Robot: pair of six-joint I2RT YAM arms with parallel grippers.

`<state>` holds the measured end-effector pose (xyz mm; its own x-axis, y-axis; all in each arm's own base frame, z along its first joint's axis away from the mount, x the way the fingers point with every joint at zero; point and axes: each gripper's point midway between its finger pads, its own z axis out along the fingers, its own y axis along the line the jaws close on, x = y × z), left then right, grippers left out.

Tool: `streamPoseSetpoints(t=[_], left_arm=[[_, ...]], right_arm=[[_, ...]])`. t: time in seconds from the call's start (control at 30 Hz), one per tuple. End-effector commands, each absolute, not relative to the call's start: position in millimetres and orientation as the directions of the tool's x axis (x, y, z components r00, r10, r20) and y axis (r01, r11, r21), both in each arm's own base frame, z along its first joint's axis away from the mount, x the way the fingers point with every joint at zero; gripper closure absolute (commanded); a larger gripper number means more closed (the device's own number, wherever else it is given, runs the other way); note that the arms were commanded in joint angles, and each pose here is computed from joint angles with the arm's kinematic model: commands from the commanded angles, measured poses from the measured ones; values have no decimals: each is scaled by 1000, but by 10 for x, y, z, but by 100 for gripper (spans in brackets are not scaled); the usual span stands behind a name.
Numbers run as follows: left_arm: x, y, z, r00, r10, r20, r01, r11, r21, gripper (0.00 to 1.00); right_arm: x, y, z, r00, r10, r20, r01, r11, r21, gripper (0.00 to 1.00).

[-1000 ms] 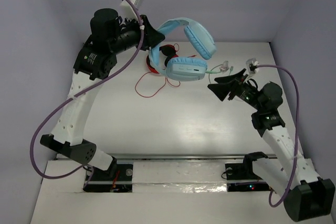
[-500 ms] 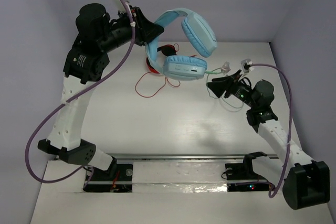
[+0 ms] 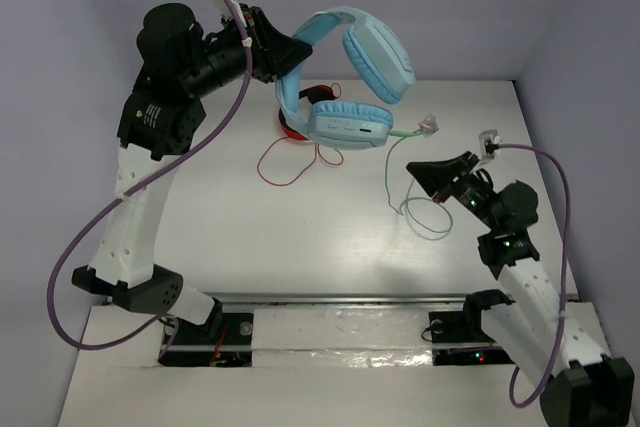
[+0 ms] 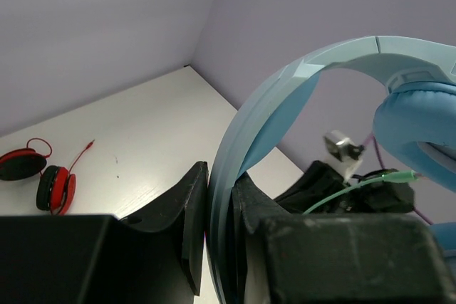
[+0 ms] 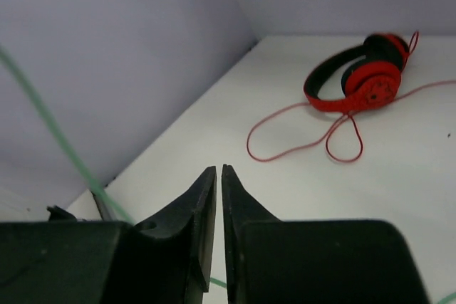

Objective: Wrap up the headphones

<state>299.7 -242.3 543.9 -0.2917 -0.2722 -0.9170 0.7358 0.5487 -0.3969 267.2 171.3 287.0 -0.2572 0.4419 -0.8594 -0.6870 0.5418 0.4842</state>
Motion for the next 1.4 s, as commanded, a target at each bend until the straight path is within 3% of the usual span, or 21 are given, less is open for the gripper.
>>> streamPoseSetpoints(t=[0.0,0.1,0.13,0.2,0.27,0.33,0.73,0.93,1.03,1.07,1.13,1.23,1.37], left_arm=[[2926,-2383,5825,-208,-354,-912,770,516,-376,100],[2942,-2388,5851,-200,-360,-911,772,514,-373,100],[2943,-2391,5862,-201,-365,-909,773,512,-376,100],[2944,-2403,5869,-203,-368,-908,777,504,-378,100],[2954,-2414,5860,-208,-368,-906,777,501,-382,100],[2953,-2415,5866,-209,-370,-905,777,499,-384,100],[2960,-2425,5869,-215,-374,-902,777,494,-390,100],[3067,-2356,5845,-207,-390,-897,751,525,-401,100],[3165,-2337,5768,-208,-404,-891,724,549,-418,100],[3233,-2329,5667,-220,-405,-887,702,566,-432,100],[3361,-2214,5554,-193,-432,-881,637,628,-448,100],[3449,-1961,5535,-102,-491,-865,541,703,-462,100],[3616,-1776,4999,-97,-529,-843,405,753,-519,100]], right_arm=[[2569,1522,3348,-90,483,-871,-672,616,411,88],[2324,1663,3369,-141,434,-890,-750,540,382,69],[2254,1751,3328,-189,429,-883,-775,487,402,48],[2230,1812,3269,-218,419,-882,-781,468,415,30],[2280,1845,3171,-231,411,-882,-768,479,425,20],[2331,1871,3047,-259,400,-879,-761,475,441,20],[2498,2307,2591,-400,310,-862,-746,436,503,35],[2583,2423,2407,-445,338,-829,-716,421,557,61],[2556,2446,2480,-432,369,-823,-713,418,562,81],[2601,2407,2513,-420,397,-816,-694,439,570,93],[2585,2390,2562,-418,411,-810,-681,448,579,100],[2628,2347,2514,-440,416,-796,-625,494,604,100],[2763,2294,2403,-477,409,-778,-519,583,625,100]])
